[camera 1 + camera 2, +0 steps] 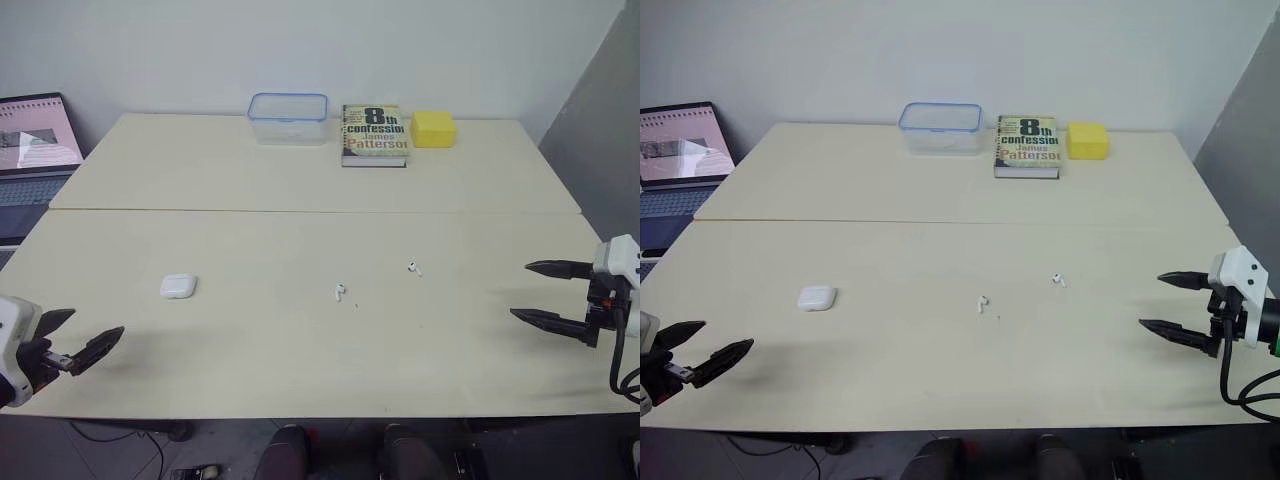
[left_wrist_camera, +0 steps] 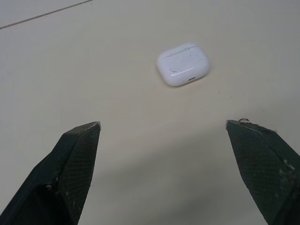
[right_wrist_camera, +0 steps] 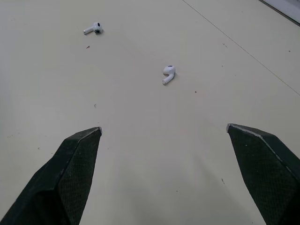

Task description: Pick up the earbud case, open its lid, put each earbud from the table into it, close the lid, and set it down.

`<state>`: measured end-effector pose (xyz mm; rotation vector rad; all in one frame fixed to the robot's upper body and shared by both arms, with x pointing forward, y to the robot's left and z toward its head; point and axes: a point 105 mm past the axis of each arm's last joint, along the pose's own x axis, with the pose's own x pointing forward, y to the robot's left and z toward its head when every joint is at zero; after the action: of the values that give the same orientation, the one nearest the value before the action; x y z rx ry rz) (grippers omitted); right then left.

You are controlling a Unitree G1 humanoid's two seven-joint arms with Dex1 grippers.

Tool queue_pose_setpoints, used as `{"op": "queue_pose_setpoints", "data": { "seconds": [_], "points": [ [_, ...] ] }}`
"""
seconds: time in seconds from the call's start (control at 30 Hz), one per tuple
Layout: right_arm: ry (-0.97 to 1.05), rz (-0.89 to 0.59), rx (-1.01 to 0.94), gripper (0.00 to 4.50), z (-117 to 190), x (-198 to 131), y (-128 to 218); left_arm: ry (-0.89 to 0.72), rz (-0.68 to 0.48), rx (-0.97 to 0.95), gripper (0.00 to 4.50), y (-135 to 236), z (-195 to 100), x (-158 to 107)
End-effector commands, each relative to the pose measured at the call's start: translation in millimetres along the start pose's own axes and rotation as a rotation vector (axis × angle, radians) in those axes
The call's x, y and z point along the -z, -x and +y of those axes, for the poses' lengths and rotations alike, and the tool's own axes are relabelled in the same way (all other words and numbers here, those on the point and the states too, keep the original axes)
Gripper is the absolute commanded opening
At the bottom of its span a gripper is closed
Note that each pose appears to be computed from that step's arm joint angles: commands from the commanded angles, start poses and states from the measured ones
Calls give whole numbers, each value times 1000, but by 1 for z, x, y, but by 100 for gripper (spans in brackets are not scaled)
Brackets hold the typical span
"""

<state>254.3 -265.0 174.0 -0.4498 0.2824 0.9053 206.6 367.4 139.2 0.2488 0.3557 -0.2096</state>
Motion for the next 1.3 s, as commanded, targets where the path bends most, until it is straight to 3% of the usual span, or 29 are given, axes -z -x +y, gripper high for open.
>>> {"op": "queue_pose_setpoints", "data": {
  "seconds": [0.03,0.3,0.77,1.03,1.3],
  "points": [
    [40,-16,-3,449,-2,-9,0,-27,-66,1,450,4,3,-20],
    [58,-38,-29,449,-3,-16,-6,32,-160,106,450,3,-3,-41],
    [96,-66,-95,449,1,-31,-13,78,-96,152,450,13,-12,-22],
    [123,-88,-114,449,1,-38,-20,101,-92,94,450,11,-14,-14],
    [165,-196,-162,449,9,-74,-36,211,-139,-63,450,-27,-26,-1]
  ]
}}
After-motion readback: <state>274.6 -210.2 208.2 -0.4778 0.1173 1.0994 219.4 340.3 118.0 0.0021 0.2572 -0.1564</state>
